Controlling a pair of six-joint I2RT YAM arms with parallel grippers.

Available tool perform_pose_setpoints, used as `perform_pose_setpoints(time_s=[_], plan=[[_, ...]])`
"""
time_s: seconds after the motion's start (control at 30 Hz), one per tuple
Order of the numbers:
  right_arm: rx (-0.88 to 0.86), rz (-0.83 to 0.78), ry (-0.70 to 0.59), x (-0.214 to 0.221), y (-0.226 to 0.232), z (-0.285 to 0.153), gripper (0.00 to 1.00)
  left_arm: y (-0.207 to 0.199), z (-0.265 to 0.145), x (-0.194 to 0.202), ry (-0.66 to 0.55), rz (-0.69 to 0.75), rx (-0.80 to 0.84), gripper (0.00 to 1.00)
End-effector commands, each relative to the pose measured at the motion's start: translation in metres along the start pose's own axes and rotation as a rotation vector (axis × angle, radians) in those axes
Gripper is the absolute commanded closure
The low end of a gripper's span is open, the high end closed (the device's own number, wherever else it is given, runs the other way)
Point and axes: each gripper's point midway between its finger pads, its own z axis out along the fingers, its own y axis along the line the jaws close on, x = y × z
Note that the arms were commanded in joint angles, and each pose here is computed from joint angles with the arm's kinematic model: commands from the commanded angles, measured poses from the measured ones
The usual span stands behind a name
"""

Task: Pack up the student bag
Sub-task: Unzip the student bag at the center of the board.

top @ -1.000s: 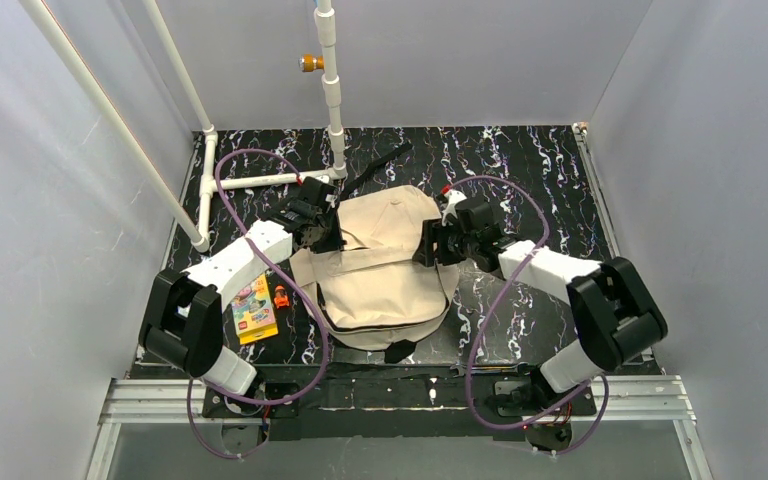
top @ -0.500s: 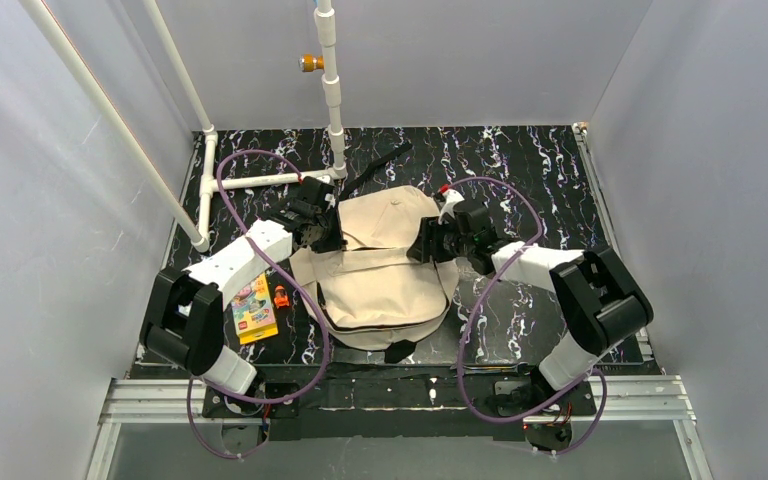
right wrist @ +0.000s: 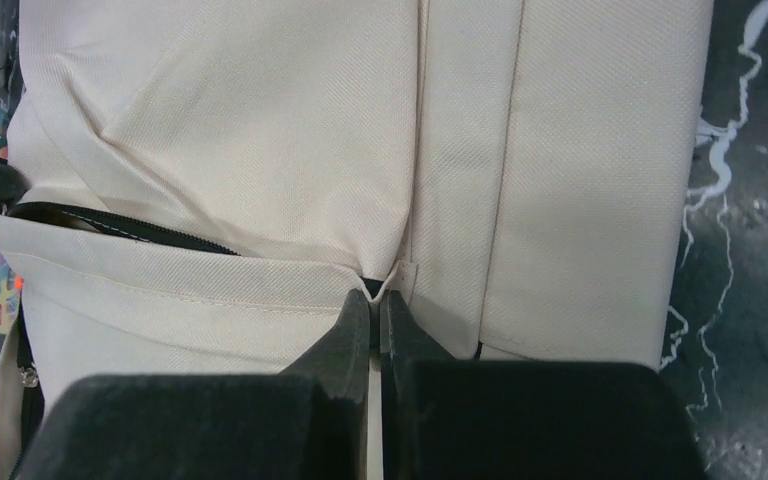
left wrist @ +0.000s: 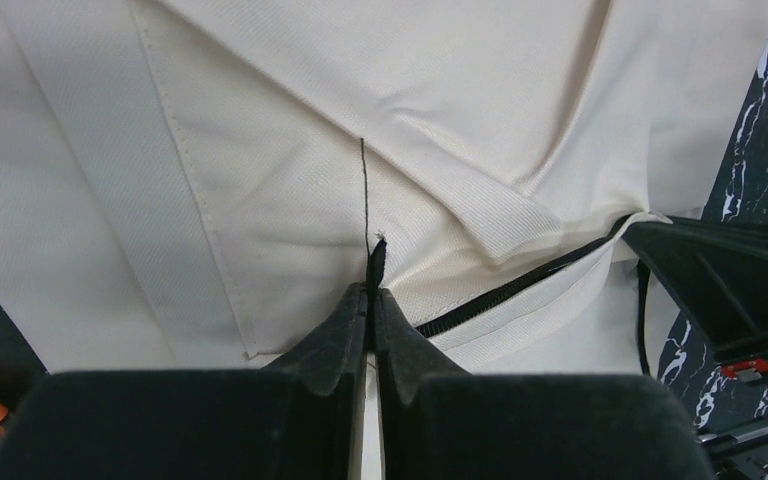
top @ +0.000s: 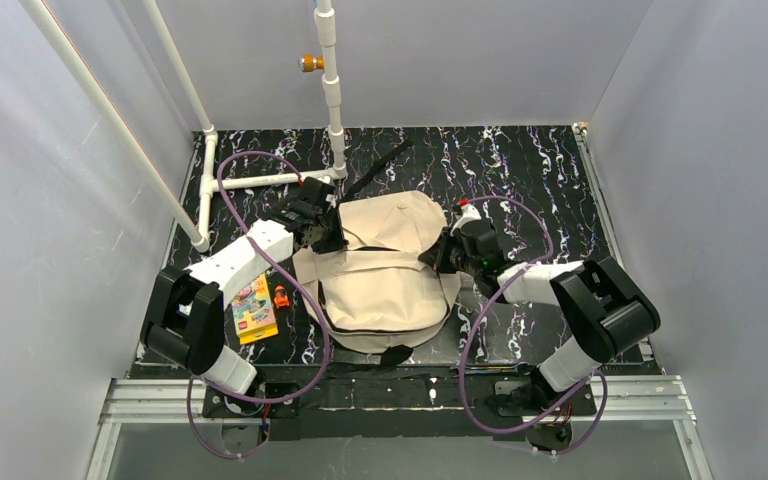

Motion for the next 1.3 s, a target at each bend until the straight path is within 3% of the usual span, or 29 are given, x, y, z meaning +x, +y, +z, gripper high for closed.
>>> perform_pose_setpoints(time_s=[0.0,0.7,0.73,0.87,0.93,1.0,1.1,1.27], plan=[[0.229,0.096,-0.022,0.025,-0.055,-0.014,0.99,0.031,-0.007,0.004,-0.011,-0.019,-0.126,1.0],[0.379,0.207,-0.059,0.041,-0.083,-0.051,0.99,0.051,-0.021,0.01,0.008,-0.059,-0.2,1.0],[0.372,0.191,-0.056,0.04,-0.081,-0.052,0.99,0.05,-0.022,0.011,0.011,-0.059,-0.19,0.96],[0.273,0.063,-0.018,0.032,-0.062,-0.052,0.99,0.043,-0.029,0.015,0.023,-0.067,-0.14,0.45],[0.202,-0.009,0.011,0.028,-0.048,-0.051,0.99,0.041,-0.038,0.019,0.022,-0.07,-0.117,0.29],[0.168,-0.073,0.073,0.03,-0.039,-0.052,0.96,0.043,-0.046,0.027,0.026,-0.074,-0.104,0.22],[0.132,-0.142,0.133,0.028,-0.026,-0.059,0.69,0.042,-0.056,0.047,0.05,-0.097,-0.055,0.19],[0.108,-0.234,0.106,0.007,-0.006,-0.074,0.48,0.023,-0.041,0.088,0.162,-0.182,0.115,0.21]])
